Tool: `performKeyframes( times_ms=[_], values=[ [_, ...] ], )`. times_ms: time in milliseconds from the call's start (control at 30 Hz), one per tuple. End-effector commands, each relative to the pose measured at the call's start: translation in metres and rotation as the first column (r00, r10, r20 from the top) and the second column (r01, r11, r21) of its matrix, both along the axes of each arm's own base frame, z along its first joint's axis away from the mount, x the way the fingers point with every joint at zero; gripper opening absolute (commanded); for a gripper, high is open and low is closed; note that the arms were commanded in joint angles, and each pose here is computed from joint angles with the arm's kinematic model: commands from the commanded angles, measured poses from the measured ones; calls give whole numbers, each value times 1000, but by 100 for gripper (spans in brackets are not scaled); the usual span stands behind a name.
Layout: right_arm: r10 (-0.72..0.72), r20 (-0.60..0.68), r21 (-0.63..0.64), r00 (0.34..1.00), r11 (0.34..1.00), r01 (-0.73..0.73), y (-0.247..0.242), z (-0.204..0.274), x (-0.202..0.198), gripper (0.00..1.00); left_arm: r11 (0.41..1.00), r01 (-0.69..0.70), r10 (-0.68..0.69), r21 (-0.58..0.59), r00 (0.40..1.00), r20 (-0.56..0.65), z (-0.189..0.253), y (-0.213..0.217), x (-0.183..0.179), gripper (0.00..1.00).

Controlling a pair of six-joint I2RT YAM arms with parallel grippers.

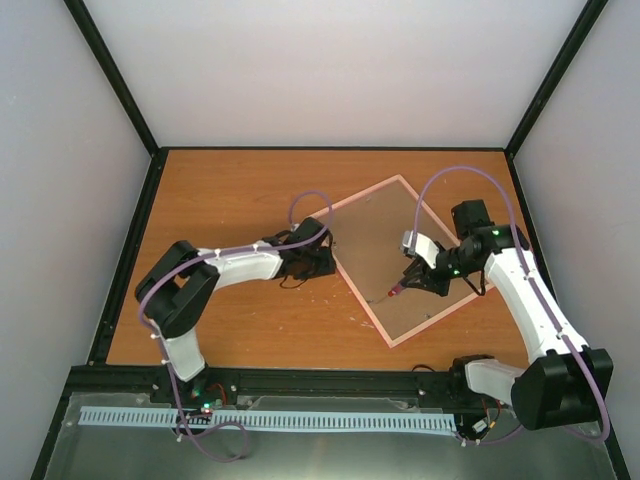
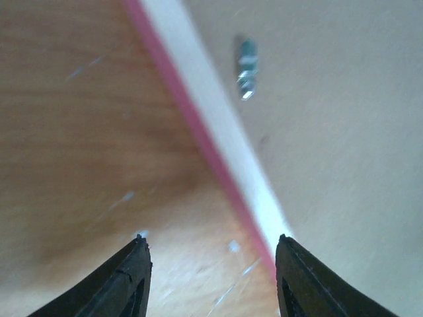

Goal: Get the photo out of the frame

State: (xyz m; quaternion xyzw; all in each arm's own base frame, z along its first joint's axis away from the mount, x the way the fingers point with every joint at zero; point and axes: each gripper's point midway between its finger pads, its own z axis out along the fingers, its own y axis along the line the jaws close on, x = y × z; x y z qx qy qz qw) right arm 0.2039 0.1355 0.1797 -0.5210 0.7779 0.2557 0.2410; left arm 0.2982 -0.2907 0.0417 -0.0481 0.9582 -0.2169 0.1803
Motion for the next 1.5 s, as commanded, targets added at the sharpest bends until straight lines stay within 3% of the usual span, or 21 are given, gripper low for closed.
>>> performKeyframes(
  times_ms=[0, 367, 967, 1333, 1467],
  values=[
    [27, -28, 18, 999, 999, -26, 8, -6, -3, 3, 1000, -23, 23, 11, 999, -43, -4, -22, 12, 51],
    [17, -36, 16, 999, 1000, -17, 17, -17, 1, 3, 993, -70, 83, 98, 987, -138, -35, -30, 12, 41],
    [-109, -9, -11, 994, 994, 109, 15, -21, 34, 3, 991, -57, 76, 119, 985, -156, -52, -27, 4, 10],
    [-292, 24, -15, 956, 956, 292, 8, -14, 61, 3, 992, -49, 66, 116, 986, -151, -55, -26, 3, 2],
    [-298, -10, 0, 954, 955, 298, 16, -17, 61, 3, 992, -46, 64, 113, 986, -153, -57, -26, 1, 1]
  ],
)
